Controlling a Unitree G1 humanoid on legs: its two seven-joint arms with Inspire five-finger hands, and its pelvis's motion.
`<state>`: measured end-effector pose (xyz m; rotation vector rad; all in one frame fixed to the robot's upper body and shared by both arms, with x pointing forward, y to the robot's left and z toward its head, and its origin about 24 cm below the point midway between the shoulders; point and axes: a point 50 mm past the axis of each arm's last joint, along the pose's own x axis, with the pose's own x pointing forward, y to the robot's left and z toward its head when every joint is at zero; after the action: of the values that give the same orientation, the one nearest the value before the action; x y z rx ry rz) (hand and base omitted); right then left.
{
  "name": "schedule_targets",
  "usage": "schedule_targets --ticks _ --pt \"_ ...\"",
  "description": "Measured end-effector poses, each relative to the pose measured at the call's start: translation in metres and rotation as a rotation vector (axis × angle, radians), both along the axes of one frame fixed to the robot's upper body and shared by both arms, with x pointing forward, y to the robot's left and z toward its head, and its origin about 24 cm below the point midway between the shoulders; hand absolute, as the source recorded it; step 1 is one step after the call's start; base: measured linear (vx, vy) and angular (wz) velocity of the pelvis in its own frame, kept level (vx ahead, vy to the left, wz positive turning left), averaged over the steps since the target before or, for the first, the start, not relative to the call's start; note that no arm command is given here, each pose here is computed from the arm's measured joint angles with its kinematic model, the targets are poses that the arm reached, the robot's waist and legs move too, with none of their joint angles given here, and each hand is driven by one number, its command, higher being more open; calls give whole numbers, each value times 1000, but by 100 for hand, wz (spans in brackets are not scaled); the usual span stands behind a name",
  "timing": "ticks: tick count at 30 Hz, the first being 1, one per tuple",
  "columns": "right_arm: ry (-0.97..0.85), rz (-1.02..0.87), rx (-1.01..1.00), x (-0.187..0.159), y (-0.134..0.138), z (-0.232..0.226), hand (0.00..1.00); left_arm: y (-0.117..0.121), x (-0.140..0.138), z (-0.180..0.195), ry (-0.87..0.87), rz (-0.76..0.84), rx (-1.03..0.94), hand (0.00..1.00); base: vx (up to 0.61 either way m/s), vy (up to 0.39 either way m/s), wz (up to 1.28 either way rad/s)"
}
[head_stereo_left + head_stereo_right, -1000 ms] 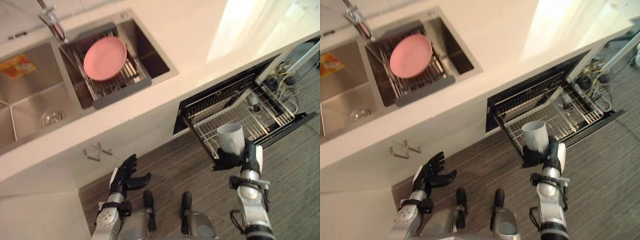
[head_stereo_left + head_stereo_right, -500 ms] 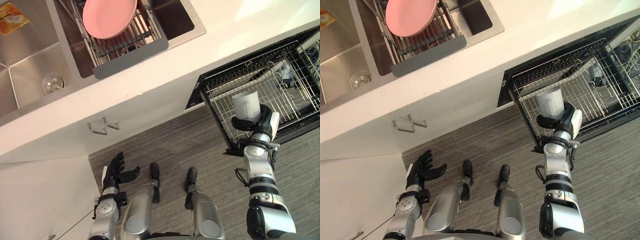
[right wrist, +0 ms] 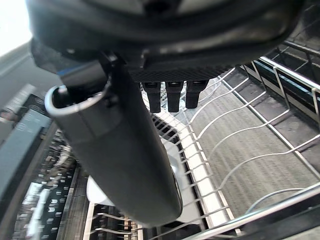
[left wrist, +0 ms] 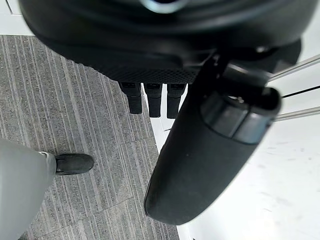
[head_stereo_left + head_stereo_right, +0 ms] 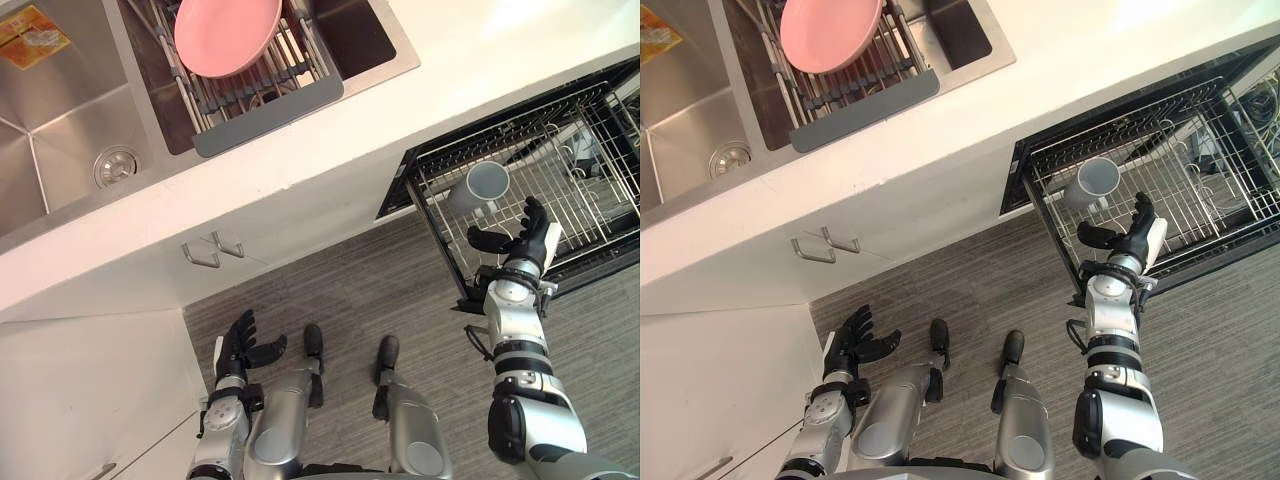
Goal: Walk over to the sink, pick up the cup, carry it to the dishwasher, place the cup inside the dishwasher, then close the dishwasher door
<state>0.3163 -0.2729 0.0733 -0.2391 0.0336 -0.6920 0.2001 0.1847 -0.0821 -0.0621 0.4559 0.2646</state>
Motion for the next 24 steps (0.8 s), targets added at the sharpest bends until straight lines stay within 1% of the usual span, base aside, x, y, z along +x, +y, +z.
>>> schedule_targets --ticks 1,3,7,9,11,13,17,20,24 --pt "-15 5 -8 -5 2 0 90 0 0 0 2 -1 1 90 0 0 0" --pt "-68 21 -21 -27 11 -2 90 0 -2 -2 12 -6 7 90 38 6 5" --pt "-91 43 -25 -61 21 -13 90 1 -6 -7 47 -19 22 90 79 -3 14" --pt "-69 52 -12 -77 25 -23 90 4 -13 -11 76 -24 33 90 107 -18 4" --pt "-34 89 9 -96 33 -34 90 9 -27 -21 136 -27 44 90 156 -26 -2" --pt "-38 102 15 -108 36 -34 90 9 -36 -27 180 -35 36 90 182 -23 -1" --pt "-135 150 -19 -115 40 -14 90 7 -46 -35 230 -48 38 90 139 -5 2" --pt "-261 243 -23 -116 54 6 90 7 -56 -41 274 -66 42 90 97 14 2" --pt "-392 369 -31 -115 70 30 90 10 -57 -42 273 -59 44 90 11 1 27"
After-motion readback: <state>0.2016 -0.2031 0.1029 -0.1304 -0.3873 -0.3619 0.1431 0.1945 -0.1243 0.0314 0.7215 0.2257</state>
